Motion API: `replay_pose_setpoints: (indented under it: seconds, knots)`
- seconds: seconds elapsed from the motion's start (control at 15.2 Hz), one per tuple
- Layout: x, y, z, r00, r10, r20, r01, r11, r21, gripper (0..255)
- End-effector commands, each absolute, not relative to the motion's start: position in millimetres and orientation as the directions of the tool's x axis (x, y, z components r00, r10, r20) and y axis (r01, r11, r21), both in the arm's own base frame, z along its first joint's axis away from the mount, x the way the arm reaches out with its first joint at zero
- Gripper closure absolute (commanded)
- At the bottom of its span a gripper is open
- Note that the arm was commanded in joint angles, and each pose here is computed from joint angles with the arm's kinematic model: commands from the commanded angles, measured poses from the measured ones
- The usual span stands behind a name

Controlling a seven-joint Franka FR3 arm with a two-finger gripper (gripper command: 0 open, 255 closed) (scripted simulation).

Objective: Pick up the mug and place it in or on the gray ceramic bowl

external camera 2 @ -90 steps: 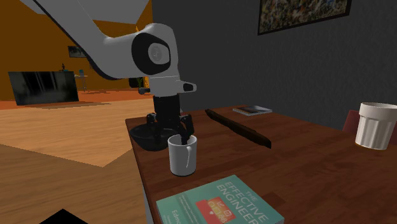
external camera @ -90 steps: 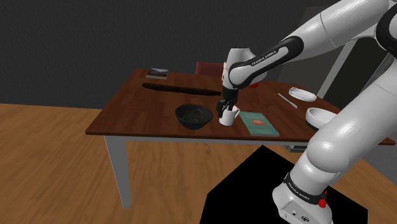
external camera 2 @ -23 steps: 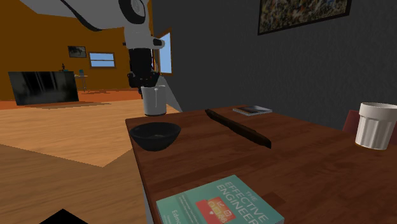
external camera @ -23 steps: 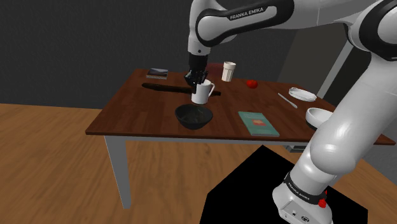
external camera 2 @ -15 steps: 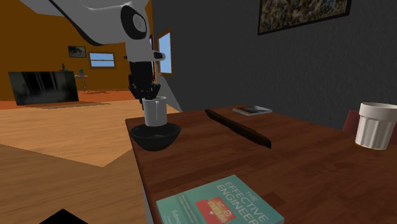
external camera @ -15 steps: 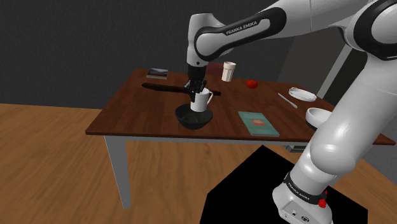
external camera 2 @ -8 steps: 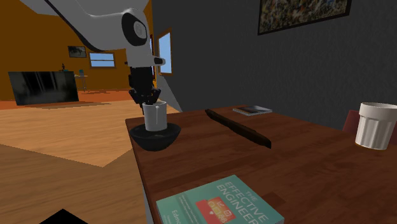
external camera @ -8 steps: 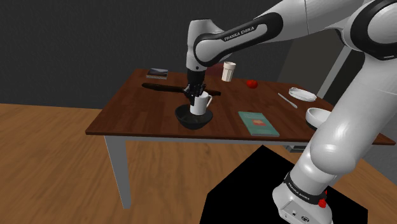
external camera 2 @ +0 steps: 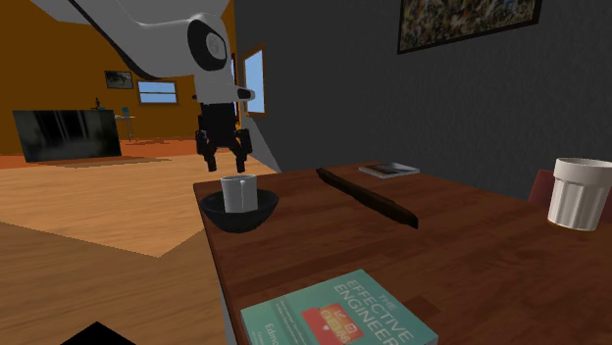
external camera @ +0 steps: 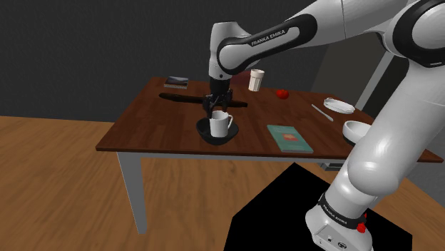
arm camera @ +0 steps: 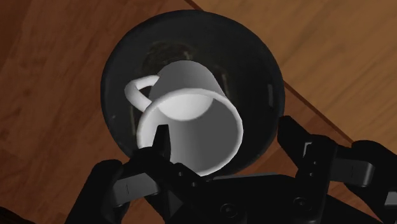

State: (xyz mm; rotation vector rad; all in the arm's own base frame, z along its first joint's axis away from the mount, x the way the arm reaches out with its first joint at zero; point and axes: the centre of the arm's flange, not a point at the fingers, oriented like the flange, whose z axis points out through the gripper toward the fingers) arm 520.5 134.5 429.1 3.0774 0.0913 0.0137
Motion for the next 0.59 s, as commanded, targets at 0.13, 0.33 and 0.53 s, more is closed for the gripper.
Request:
replay_pose_setpoints:
  seconds: [0.13,0.33,0.53]
  knots:
    - [520.3,135.3,442.3,0.998,0.059,0.007,0.059,-0.996,0.063,0]
    - [519.9,137.6,479.0,0.998,0.059,0.007,0.059,-0.996,0.063,0]
    - [519.9,137.6,479.0,0.998,0.059,0.007,0.059,-0.996,0.063,0]
